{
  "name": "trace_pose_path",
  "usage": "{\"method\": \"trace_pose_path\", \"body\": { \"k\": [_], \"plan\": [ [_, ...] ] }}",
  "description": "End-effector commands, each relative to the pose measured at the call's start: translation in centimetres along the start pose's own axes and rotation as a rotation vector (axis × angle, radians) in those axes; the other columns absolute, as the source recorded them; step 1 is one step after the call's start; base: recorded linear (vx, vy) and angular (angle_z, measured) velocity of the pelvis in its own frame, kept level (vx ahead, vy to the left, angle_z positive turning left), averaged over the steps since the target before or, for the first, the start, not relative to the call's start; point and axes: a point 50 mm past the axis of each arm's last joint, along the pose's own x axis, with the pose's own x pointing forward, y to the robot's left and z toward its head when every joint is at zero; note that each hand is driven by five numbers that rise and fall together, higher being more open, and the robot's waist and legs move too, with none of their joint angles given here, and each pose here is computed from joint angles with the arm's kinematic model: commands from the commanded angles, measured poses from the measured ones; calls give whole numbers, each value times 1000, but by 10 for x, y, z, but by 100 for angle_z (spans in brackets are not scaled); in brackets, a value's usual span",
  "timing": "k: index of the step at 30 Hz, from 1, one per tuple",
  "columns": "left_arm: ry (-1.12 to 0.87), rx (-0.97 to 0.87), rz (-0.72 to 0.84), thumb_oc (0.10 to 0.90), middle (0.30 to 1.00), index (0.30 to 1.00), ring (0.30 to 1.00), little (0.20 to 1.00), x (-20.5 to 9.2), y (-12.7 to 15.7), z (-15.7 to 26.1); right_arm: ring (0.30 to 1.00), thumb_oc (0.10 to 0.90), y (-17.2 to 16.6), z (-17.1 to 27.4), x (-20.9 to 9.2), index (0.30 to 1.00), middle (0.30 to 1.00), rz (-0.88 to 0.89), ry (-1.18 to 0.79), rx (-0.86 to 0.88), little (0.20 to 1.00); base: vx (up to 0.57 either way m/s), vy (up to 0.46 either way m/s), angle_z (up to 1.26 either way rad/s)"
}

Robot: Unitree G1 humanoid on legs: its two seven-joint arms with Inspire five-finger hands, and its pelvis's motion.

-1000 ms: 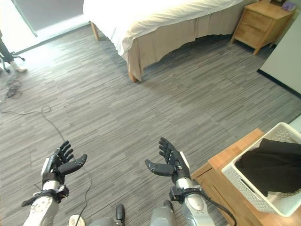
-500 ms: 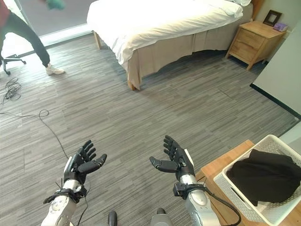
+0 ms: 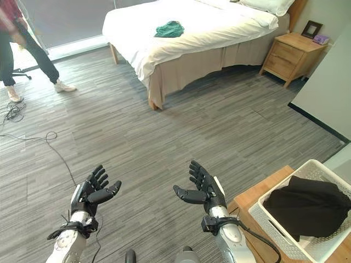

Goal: Pick up bed clothes into laundry basket.

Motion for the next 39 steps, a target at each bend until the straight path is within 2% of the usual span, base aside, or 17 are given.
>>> {"method": "trace_pose_path", "body": {
  "k": [1,3,4,8,10,14,19,26,32,39],
  "plan": [
    [-215,65,-42,800,900,900,900,900,9,6,46,900,800,15,42,7,900,900,66,-234,46,900,0,0,0],
    [-216,66,-41,800,900,900,900,900,10,6,46,900,800,15,42,7,900,900,67,-235,45,900,0,0,0],
    [-224,152,-86,800,900,900,900,900,16,17,58,900,800,-38,31,-12,900,900,-124,-193,71,900,-30,-49,4],
    [-252,93,42,800,900,900,900,900,5,40,60,900,800,-30,39,4,900,900,-108,-220,69,900,-76,-97,-28],
    [-245,75,59,800,900,900,900,900,3,43,57,900,800,-32,46,3,900,900,-92,-249,63,900,-42,-108,-33],
    [-278,170,66,800,900,900,900,900,12,44,70,900,800,-41,49,4,900,900,-167,-276,94,900,-12,-49,16],
    [-315,158,91,800,900,900,900,900,11,48,76,900,800,-44,43,1,900,900,-167,-252,68,900,31,14,13],
    [-323,143,86,800,900,900,900,900,13,44,77,900,800,-40,59,13,900,900,-145,-291,23,900,22,99,4],
    [-304,144,57,800,900,900,900,900,18,36,75,900,800,-40,52,10,900,900,-150,-254,-31,900,92,274,12],
    [-372,105,42,800,900,900,900,900,27,28,90,900,800,-44,46,9,900,900,-185,-248,-1,900,411,6,3]
  ]
}}
